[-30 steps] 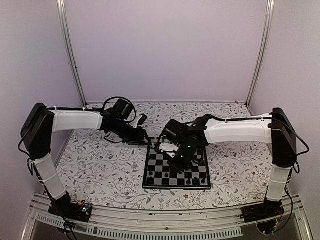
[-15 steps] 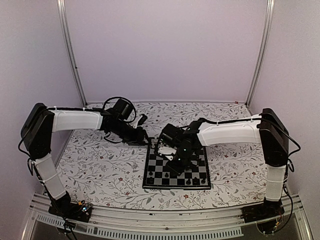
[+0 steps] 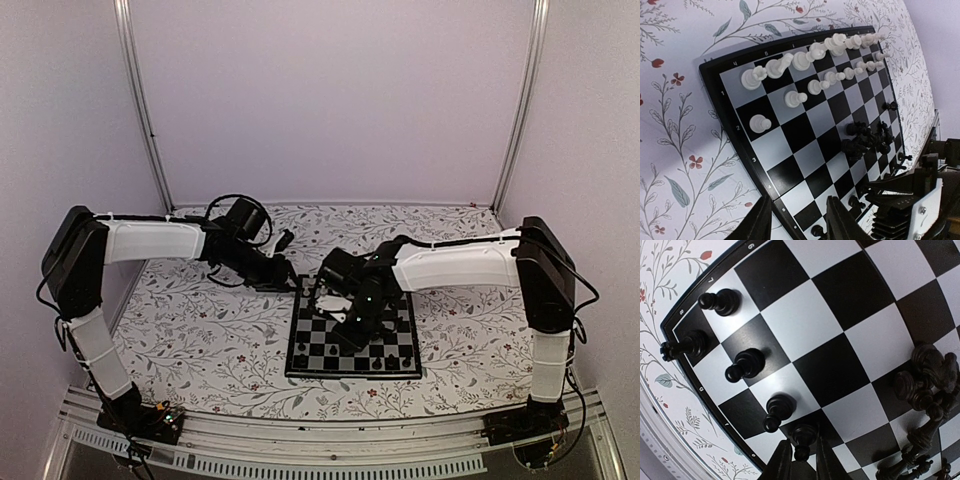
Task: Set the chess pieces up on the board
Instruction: Place the chess piece on the chessboard, then pick up the chess piece from the chessboard.
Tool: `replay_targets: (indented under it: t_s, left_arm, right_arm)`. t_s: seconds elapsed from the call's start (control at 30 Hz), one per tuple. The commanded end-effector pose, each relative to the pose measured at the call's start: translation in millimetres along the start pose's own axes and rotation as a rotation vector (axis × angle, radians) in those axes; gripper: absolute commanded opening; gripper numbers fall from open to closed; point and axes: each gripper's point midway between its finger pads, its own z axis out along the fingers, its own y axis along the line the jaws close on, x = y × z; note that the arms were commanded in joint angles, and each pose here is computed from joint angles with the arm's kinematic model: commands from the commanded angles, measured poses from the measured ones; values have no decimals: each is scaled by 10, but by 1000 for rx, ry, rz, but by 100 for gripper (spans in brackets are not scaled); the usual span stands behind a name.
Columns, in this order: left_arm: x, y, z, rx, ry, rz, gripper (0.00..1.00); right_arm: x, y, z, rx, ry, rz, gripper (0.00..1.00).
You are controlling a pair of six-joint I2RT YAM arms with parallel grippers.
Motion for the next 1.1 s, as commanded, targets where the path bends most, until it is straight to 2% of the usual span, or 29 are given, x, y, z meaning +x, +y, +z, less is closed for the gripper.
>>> replay_targets:
  t_s: [0.0,0.1,0.3,0.53,0.7,0.8,0.9,1.07]
  left_arm:
    - [-75,0,-16,0,-9,11,40]
    - [-98,-22,-26,5,-11,14,40]
    - [-206,-184,-79,0,-23,102,40]
    - [-183,-719,106,29,10,324,34]
    - [-144,-917,398,-22,95,378,32]
    - [-111,-857,555,-118,140,377,32]
    - [-81,-687,670,-205,181,315,35]
    - [33,-580,777,-232,226,222,38]
  right_arm:
    - [-164,-45,-284,38,-53,4,22]
    - [-371,-128,-630,64,-153,25,29]
    - [-501,-481,-1085,82,-291,144,31]
    - [-232,-986,-1464,119,-456,363,34]
    - [-21,-1090,-1560,105,-534,459,36]
    - [47,-1091,-1580,94,-552,483,37]
    - [73,-1072,-1549,79,-555,488,37]
    - [80,-1045,-1513,54,-566,498,37]
